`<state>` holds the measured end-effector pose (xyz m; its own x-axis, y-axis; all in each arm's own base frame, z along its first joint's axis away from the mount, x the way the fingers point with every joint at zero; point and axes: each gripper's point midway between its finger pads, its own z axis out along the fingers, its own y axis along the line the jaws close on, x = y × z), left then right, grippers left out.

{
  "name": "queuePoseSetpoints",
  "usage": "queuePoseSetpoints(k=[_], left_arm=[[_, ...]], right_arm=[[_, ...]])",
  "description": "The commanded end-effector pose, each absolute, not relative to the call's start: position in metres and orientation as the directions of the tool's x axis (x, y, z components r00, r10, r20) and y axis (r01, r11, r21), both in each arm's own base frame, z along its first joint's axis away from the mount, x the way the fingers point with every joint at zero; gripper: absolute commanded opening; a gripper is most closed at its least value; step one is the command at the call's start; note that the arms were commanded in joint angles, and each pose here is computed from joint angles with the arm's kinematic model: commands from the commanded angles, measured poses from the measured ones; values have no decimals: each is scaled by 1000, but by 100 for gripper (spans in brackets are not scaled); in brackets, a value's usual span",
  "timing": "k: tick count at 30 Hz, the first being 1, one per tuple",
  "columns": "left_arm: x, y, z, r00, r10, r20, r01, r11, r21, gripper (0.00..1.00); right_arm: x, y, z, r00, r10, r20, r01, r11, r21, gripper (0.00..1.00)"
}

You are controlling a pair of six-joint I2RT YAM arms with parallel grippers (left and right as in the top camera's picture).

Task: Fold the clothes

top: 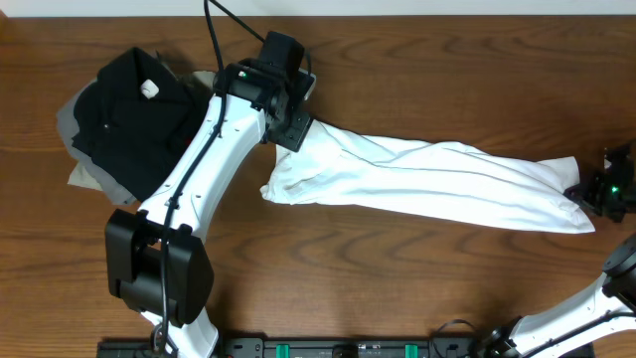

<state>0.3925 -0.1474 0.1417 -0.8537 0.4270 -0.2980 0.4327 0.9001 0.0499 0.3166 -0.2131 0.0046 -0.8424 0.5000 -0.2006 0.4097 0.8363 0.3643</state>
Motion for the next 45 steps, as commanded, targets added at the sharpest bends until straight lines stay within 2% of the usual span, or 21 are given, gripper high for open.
queuePoseSetpoints(k=[1, 6, 10, 17, 29, 39, 41, 45], left_arm=[[395, -148, 148, -846, 427, -318, 435, 899, 48, 64], [399, -144, 148, -848, 417, -327, 425, 904, 52, 64], [403, -133, 148, -859, 394, -327, 399, 915, 52, 64], [408, -109, 148, -882, 343, -322, 345, 937, 51, 64], [409, -93, 147, -907, 282, -312, 284, 958, 40, 64], [407, -93, 146, -912, 280, -301, 281, 959, 39, 63], [407, -93, 146, -912, 280, -301, 282, 959, 39, 63], [407, -93, 146, -912, 280, -301, 281, 959, 39, 64]], right_arm=[[334, -232, 42, -798, 533, -280, 422, 827, 371, 1], [343, -268, 116, -743, 532, -407, 473, 847, 243, 1], [351, -269, 165, -716, 487, -500, 445, 871, 210, 1], [371, -211, 182, -747, 454, -486, 357, 890, 284, 1], [402, -42, 140, -924, 189, -334, 103, 961, 257, 1], [390, 48, 75, -968, 51, -244, -27, 952, 305, 1], [389, 66, 71, -968, 19, -248, -67, 940, 334, 4], [390, 99, 77, -956, -61, -287, -172, 909, 379, 24]])
